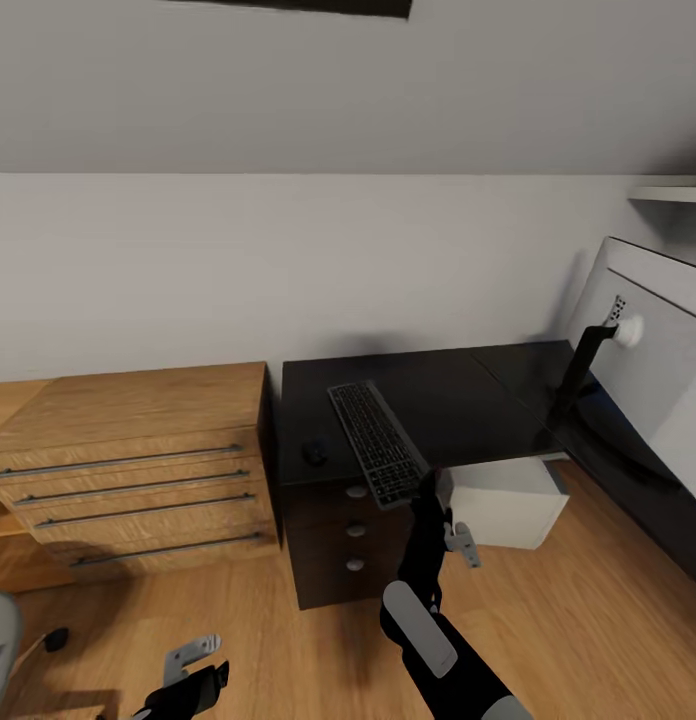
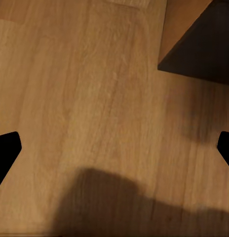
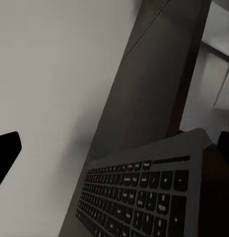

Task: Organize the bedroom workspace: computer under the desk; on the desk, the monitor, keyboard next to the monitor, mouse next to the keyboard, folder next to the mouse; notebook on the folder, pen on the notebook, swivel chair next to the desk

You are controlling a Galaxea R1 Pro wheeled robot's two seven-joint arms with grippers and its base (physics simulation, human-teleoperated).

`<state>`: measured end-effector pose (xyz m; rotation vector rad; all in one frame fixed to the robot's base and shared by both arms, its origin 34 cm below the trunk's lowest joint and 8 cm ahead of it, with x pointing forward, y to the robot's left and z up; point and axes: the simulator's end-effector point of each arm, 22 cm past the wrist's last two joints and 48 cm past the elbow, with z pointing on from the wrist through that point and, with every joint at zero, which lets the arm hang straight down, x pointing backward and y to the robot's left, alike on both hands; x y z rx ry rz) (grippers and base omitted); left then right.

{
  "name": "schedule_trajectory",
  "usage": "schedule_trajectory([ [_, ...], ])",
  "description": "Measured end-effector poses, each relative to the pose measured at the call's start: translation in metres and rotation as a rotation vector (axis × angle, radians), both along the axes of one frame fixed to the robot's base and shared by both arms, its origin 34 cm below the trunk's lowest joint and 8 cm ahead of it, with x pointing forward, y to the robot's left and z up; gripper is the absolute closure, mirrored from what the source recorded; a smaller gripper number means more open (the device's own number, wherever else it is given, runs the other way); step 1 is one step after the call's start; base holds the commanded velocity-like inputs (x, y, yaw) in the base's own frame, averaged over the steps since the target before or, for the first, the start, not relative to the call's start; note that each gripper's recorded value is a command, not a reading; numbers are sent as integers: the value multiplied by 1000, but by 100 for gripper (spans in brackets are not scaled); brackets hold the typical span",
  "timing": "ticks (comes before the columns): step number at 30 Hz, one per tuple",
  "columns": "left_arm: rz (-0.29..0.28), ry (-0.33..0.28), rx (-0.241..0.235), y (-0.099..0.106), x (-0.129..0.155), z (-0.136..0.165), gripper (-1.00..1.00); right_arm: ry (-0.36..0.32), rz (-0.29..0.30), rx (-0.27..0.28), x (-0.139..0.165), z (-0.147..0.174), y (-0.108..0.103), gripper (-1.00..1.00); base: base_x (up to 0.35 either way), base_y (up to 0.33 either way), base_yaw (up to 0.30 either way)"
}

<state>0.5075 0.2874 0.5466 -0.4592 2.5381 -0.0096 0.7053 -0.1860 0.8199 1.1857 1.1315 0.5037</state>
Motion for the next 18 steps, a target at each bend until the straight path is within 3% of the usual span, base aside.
schedule_trajectory([
  [8, 0, 1, 1, 0, 0, 0, -100, -3, 0, -5, 0, 1, -1, -100, -21, -154, 0],
  [10, 0, 1, 1, 0, 0, 0, -100, -4, -4, -17, 1, 1, -8, -100, -106, -253, 0],
  [13, 0, 11, 3, 1, -4, -4, -100, -9, -16, -68, 2, 0, -35, -100, -135, -284, 0],
  [18, 2, 32, 7, 4, -12, -10, -100, -5, -10, -90, 3, -1, -46, -100, -84, -162, 0],
])
